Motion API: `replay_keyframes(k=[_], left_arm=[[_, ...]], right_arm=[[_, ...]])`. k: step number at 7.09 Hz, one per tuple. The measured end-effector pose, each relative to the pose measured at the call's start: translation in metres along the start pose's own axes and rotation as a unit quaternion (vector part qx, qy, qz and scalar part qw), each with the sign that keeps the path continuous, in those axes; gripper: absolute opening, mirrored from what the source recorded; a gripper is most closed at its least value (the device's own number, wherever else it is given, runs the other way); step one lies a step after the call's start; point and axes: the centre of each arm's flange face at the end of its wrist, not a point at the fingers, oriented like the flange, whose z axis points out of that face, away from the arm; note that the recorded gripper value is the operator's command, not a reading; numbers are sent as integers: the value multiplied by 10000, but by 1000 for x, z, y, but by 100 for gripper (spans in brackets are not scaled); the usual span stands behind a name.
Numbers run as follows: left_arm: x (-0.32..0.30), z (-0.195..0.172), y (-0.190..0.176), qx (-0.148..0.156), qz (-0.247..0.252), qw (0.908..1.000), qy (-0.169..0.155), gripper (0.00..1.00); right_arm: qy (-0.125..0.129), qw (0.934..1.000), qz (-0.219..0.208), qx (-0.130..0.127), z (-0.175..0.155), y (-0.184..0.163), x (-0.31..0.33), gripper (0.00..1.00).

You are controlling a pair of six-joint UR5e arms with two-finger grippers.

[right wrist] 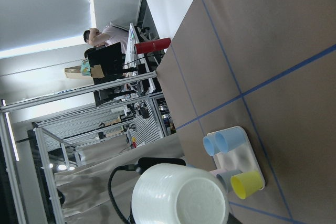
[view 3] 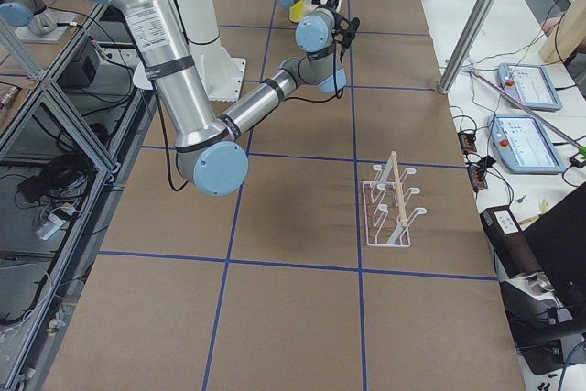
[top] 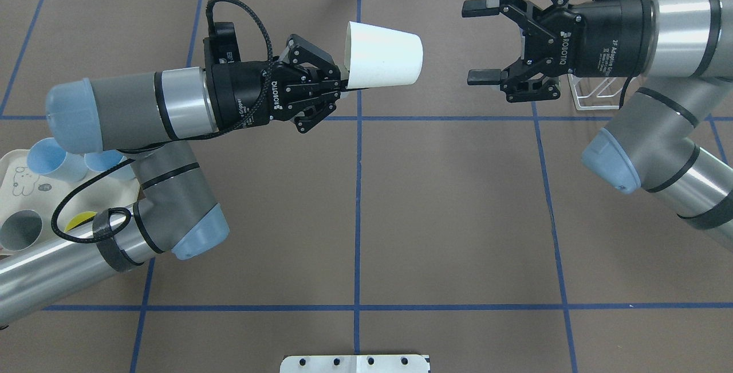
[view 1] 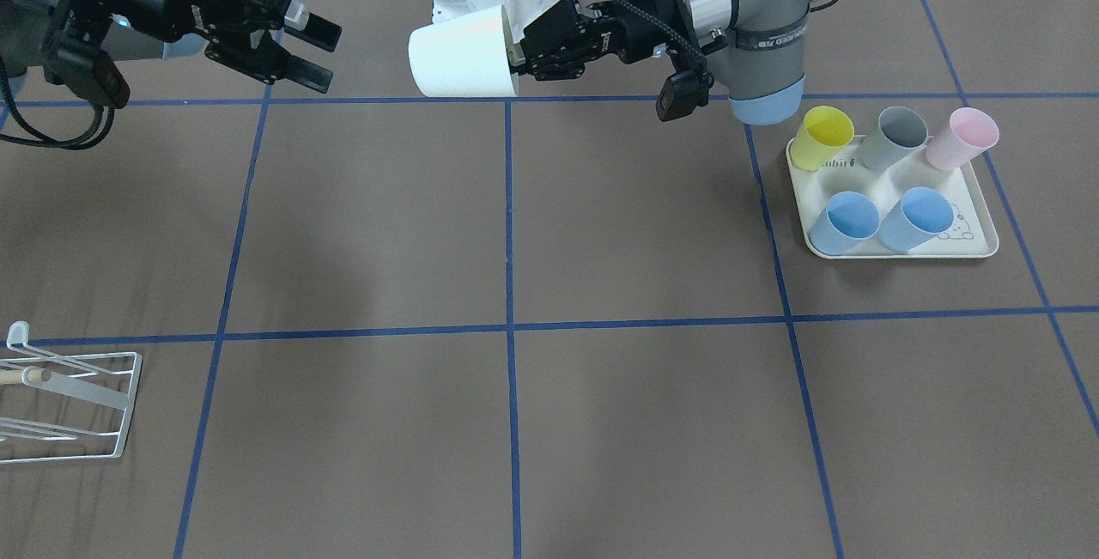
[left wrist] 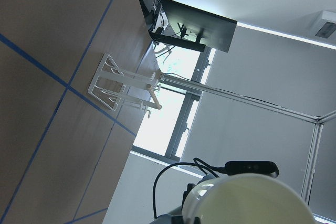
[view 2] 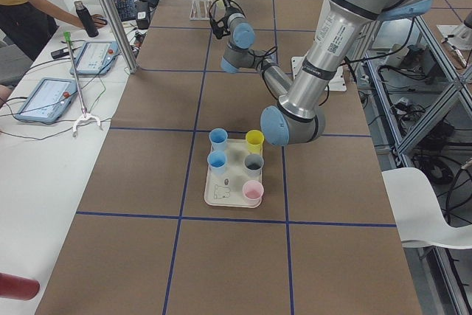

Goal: Transfer IKEA cup to right arm and place on rack

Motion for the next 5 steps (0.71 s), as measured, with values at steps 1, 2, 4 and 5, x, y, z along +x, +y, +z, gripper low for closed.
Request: replay_keyframes(k=[1,2,4,5], left_arm=[[3,1,2,-63,-108,9999,69,0],[7,4,6,-123,-223,9996,123,0],[9,9,12,-201,-347,9991,156,0],[7,11,14,-232,-375,9989,149,0]], right_arm=[[-207,9995,193,-100,5,7,4,99],[-334,9987,326,-202,13,16,12,99],[-442,9974,434,-372,26,29,23,98],[-471,9971,452,-398,28,32,24,98]])
